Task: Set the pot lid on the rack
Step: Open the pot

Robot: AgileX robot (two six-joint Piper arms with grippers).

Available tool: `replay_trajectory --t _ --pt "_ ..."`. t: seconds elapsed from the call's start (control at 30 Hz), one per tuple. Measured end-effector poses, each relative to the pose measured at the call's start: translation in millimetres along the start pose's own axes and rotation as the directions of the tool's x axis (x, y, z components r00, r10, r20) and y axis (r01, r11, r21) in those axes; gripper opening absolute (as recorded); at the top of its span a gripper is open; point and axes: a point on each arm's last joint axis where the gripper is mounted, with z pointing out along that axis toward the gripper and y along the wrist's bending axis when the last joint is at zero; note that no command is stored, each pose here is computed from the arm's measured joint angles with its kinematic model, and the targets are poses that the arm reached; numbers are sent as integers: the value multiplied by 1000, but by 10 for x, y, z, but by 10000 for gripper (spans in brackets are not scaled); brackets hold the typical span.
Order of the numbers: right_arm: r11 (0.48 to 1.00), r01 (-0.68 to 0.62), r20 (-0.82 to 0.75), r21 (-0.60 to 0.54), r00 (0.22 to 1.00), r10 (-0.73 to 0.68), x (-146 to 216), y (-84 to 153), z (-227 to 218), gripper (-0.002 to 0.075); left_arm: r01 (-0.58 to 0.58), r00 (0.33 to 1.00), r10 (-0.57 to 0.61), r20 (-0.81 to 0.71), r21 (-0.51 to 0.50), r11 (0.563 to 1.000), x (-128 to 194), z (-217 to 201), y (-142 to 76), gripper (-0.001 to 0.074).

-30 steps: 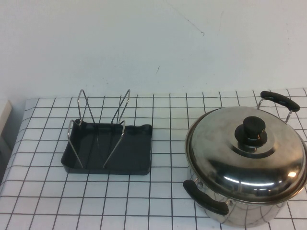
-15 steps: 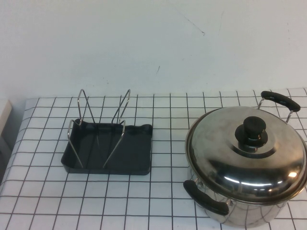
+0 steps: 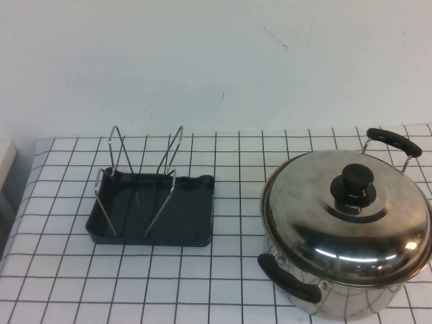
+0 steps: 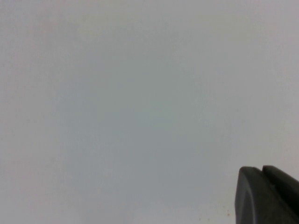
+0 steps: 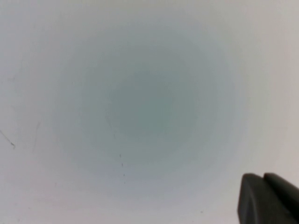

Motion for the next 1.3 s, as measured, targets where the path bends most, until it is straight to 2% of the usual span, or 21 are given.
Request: replay_trajectory --t 0.17,0.23,0.33,0.4,0.43,0.53,0.67,0.73,0.83,0.9,0.97,1.1,1.3 --pt "996 49 39 -79 998 -46 73 98 428 -3 -25 999 27 -30 39 999 39 120 -30 -3" --pt "974 120 153 -192 984 -91 39 224 572 -3 -33 998 35 -43 55 998 54 137 -42 -3" --pt "884 202 243 -422 964 -104 56 465 781 -3 -47 997 51 -51 72 996 65 147 -55 -3" --pt "826 131 165 -548 985 -47 171 579 930 -2 -51 997 55 -51 73 996 69 146 -56 -3" --pt "814 77 104 -576 994 -20 245 607 989 -3 -49 997 53 -52 74 996 74 145 -56 -3" --pt "793 -41 -44 -608 999 19 501 672 1163 -3 -22 998 26 -59 72 997 89 143 -56 -3" --pt "739 -117 -88 -664 993 79 646 762 1260 16 -7 998 11 -64 71 997 103 141 -55 -3" --pt "696 -145 -92 -703 989 113 691 814 1282 83 -5 998 10 -64 71 997 103 141 -55 -3" --pt "641 -197 -124 -742 980 157 779 877 1320 305 -5 998 10 -64 71 997 103 141 -55 -3" --pt "629 -226 -153 -744 974 169 848 899 1360 468 -5 998 10 -64 71 997 103 141 -55 -3" --pt "629 -232 -167 -742 973 161 921 914 1401 571 -3 998 7 -64 71 997 103 141 -55 -3" --pt "616 -191 -150 -765 982 118 1045 961 1488 643 0 998 5 -64 71 997 103 141 -55 -3" --pt "581 -125 -114 -804 992 56 1184 1139 1560 658 6 998 -1 -65 70 998 103 141 -55 -3"
